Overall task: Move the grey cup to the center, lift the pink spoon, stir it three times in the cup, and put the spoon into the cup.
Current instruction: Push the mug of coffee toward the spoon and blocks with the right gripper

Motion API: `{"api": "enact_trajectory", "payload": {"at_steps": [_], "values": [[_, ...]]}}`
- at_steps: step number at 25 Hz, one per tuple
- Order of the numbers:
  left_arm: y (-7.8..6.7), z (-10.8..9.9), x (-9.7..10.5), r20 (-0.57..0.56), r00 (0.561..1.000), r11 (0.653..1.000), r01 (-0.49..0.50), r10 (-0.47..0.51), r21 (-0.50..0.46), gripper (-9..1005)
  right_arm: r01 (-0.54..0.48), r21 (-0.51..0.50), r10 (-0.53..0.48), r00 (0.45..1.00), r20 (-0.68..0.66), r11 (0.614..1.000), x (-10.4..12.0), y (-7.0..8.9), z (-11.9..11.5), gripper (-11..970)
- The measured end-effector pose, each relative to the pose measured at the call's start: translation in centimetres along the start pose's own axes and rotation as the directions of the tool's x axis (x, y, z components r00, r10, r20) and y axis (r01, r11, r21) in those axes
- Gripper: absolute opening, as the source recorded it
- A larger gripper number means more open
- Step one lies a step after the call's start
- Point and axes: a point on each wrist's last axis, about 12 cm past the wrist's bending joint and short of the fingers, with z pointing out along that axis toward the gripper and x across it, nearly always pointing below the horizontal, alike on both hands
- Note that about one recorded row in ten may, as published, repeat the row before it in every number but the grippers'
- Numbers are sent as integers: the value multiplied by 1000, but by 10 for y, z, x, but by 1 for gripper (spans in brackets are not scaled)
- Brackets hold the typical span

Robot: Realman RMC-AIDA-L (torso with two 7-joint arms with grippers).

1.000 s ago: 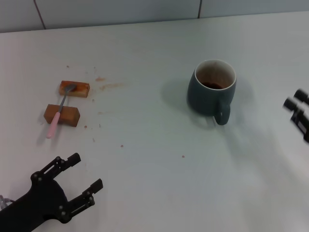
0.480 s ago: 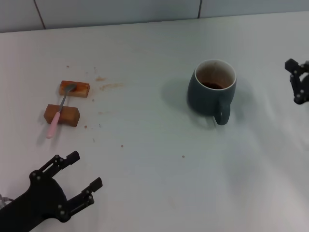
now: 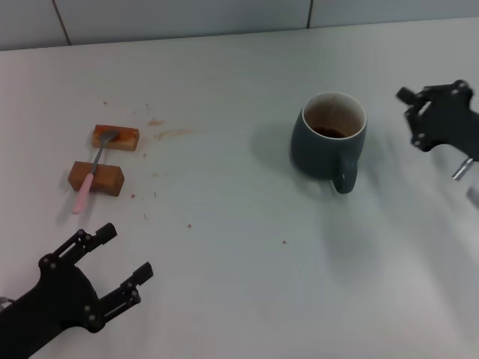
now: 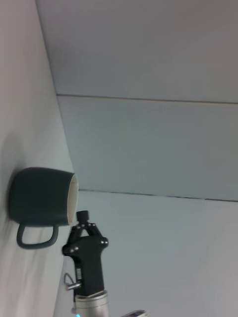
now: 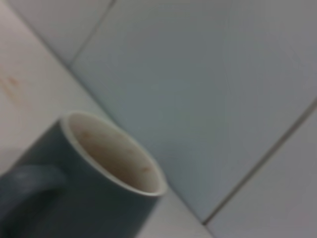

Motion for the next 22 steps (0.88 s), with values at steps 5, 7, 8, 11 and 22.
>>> {"api": "enact_trajectory", "payload": {"at_steps": [5, 7, 8, 11, 22], "values": [[2, 1, -2, 10, 1000, 1000, -3, 3, -8, 781, 67, -84, -68, 998, -6, 994, -6, 14, 15, 7], [4, 2, -3, 16, 1000, 1000, -1, 1, -13, 781, 67, -106, -69, 997, -18, 992, -7, 19, 19, 7], [4, 2, -3, 18, 1000, 1000, 1, -1, -15, 781, 65, -112, -68, 997, -22, 992, -7, 20, 20, 7], [5, 2, -3, 20, 1000, 1000, 2, -2, -18, 780, 56, -119, -59, 998, -23, 991, -8, 24, 22, 7], [5, 2, -4, 27, 1000, 1000, 2, -1, -16, 777, -16, -134, 13, 1000, -18, 991, -21, 37, 40, 7]]}}
